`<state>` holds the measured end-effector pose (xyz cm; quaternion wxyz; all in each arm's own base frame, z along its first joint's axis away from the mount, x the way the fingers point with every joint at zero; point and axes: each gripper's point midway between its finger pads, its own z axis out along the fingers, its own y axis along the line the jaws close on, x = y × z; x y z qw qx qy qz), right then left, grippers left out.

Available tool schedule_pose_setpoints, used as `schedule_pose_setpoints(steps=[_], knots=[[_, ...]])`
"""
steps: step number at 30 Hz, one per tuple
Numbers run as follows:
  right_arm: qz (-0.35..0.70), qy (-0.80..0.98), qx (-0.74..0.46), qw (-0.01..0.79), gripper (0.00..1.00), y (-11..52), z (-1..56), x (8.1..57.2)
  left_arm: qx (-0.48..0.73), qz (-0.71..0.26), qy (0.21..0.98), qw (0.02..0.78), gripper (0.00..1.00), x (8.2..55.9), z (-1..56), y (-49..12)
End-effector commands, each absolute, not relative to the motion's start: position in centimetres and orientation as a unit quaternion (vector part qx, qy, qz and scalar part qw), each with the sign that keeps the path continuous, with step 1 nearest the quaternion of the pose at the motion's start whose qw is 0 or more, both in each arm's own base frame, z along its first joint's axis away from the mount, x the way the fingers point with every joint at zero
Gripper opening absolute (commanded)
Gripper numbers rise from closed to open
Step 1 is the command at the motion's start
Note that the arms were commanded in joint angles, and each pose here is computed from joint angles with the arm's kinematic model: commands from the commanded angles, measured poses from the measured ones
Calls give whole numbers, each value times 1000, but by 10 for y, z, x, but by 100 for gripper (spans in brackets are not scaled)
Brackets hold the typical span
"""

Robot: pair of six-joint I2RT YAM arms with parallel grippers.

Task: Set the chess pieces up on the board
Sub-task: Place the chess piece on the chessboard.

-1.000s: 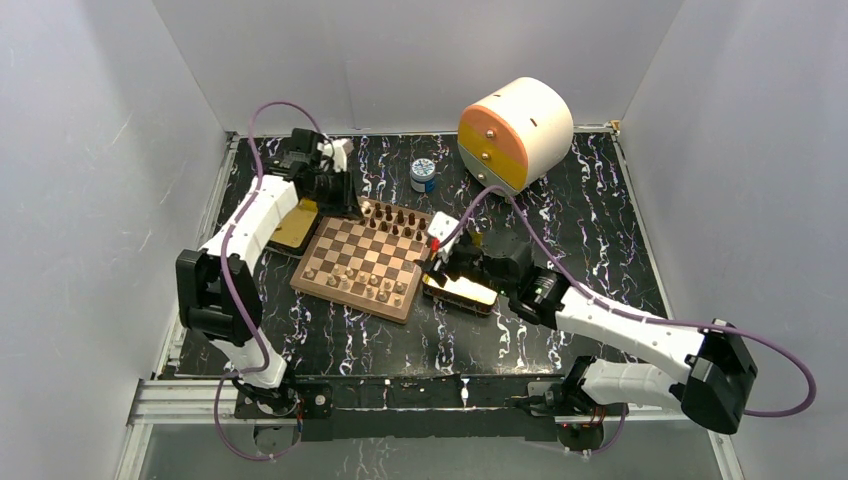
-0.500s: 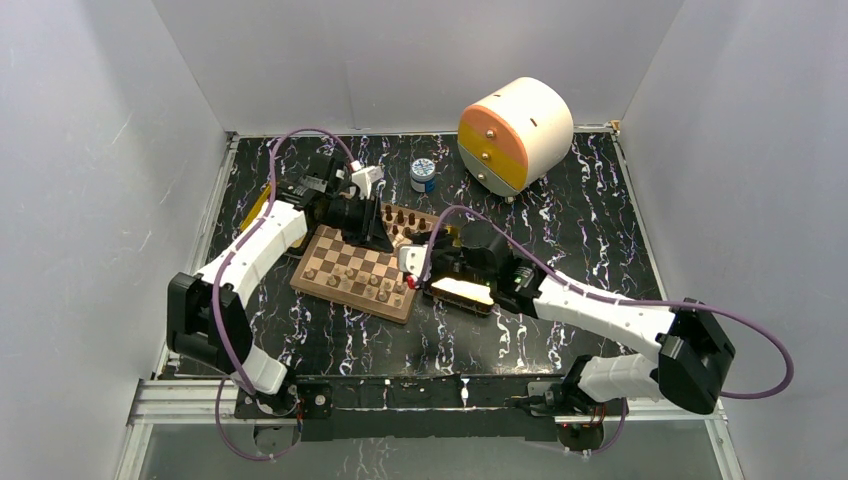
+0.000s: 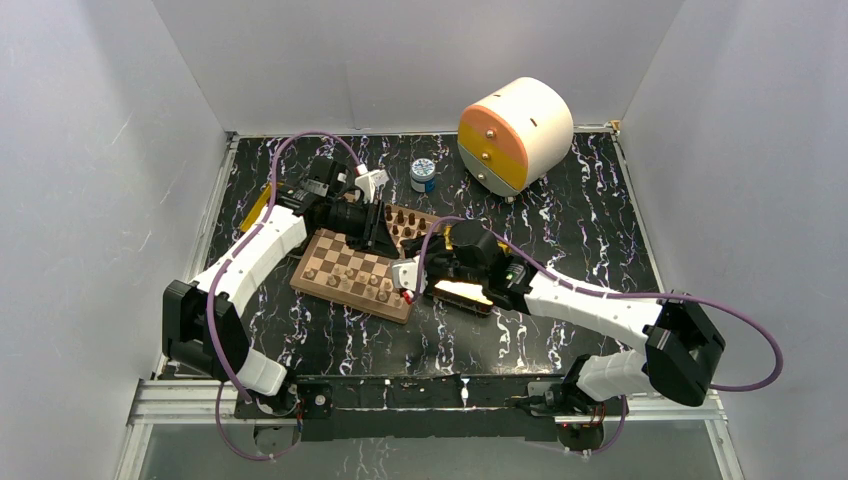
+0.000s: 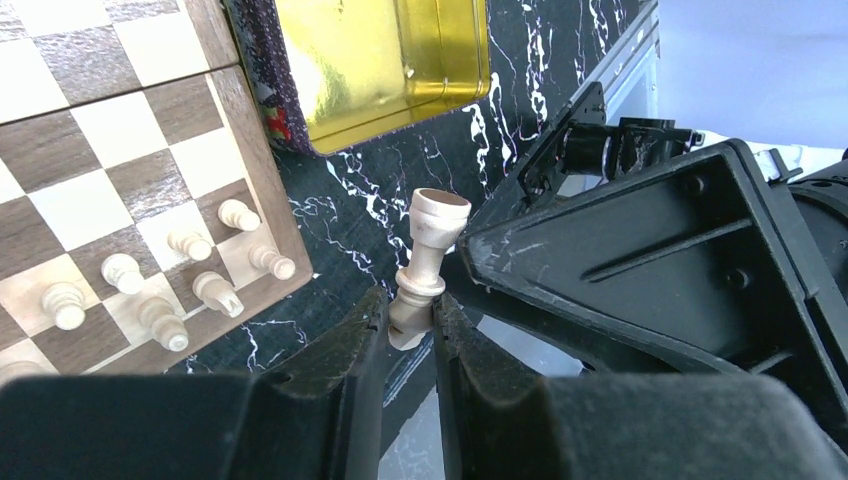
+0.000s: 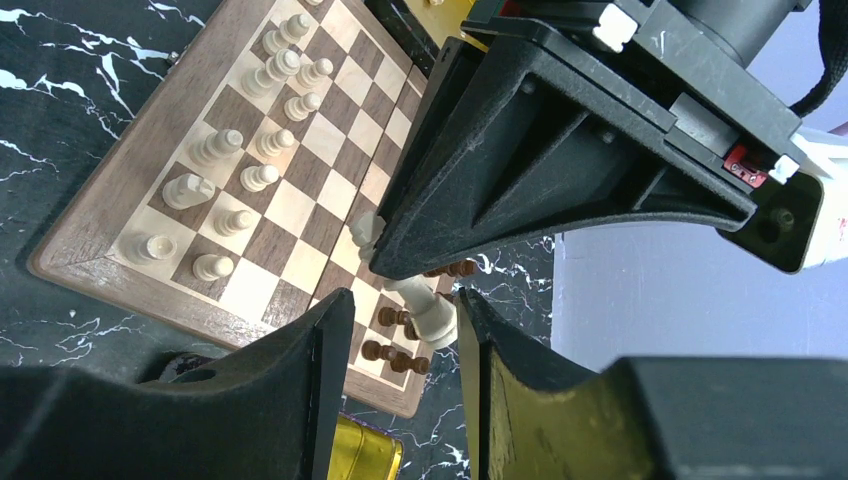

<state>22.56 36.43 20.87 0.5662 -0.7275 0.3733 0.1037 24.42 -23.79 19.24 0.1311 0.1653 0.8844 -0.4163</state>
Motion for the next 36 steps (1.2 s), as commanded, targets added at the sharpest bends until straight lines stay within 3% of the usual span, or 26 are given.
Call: schedule_pose_setpoints(steps=[1,4,9,17,21,28,36], knots=[[87,337,-731,588,50,373,228,229,181,-433,874,125,6,228,209,-240],[76,334,-731,591,50,372,224,232,185,-428,877,116,6,224,207,-240],[75,331,-736,586,33,373,218,232,189,-425,877,120,6,222,213,-238],[94,347,-724,589,15,371,216,227,192,-431,872,130,7,223,227,-240],[132,368,-697,601,7,373,221,221,191,-433,870,140,14,229,234,-242],[157,387,-676,607,2,373,218,218,187,-448,862,147,6,235,247,-249],[159,395,-663,616,1,371,218,219,171,-463,855,159,23,240,259,-254]])
